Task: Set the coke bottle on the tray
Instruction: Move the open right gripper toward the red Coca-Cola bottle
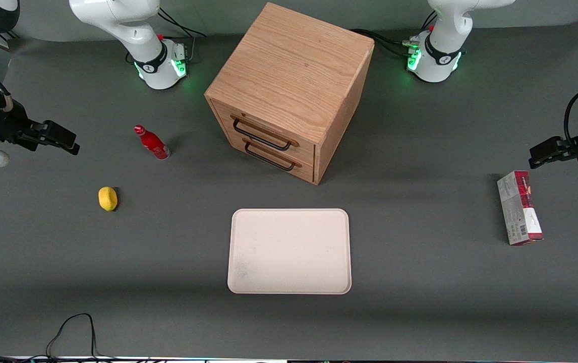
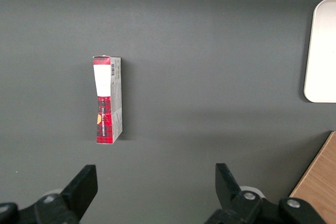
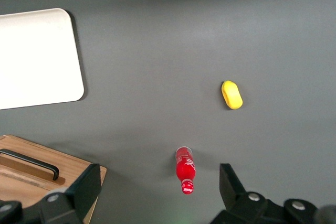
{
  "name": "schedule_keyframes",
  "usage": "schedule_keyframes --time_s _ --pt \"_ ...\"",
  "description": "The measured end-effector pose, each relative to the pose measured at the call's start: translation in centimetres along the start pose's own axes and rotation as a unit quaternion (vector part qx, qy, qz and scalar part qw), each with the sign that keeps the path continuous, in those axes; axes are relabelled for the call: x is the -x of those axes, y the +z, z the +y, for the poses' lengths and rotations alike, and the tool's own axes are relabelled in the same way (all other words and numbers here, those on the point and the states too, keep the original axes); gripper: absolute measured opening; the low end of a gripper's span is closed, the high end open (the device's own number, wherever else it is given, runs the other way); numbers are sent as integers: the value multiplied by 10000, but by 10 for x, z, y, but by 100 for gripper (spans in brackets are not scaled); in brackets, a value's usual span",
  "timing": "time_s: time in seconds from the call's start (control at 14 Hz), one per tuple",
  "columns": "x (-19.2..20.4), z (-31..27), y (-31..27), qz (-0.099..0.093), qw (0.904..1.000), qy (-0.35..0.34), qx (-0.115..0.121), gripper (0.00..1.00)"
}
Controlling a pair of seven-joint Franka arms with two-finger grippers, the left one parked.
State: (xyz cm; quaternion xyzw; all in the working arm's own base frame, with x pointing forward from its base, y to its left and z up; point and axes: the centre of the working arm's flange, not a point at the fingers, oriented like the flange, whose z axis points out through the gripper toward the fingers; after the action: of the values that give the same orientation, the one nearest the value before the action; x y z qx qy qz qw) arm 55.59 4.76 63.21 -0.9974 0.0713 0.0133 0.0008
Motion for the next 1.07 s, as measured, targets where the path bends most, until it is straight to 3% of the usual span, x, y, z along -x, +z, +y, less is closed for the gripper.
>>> schedule_keyframes --time_s 0.29,0.36,0.57,0.64,0.79,1.07 --pt "1 -3 0 -26 10000 -40 6 100" --pt "2 -8 6 -116 9999 -79 25 100" --pt "8 -19 61 -662 9975 -202 155 100" --pt "9 -22 84 -710 9971 -234 168 100" --pt "22 -22 126 -614 9974 -354 152 100" --pt "87 -4 191 -478 9972 -564 152 100"
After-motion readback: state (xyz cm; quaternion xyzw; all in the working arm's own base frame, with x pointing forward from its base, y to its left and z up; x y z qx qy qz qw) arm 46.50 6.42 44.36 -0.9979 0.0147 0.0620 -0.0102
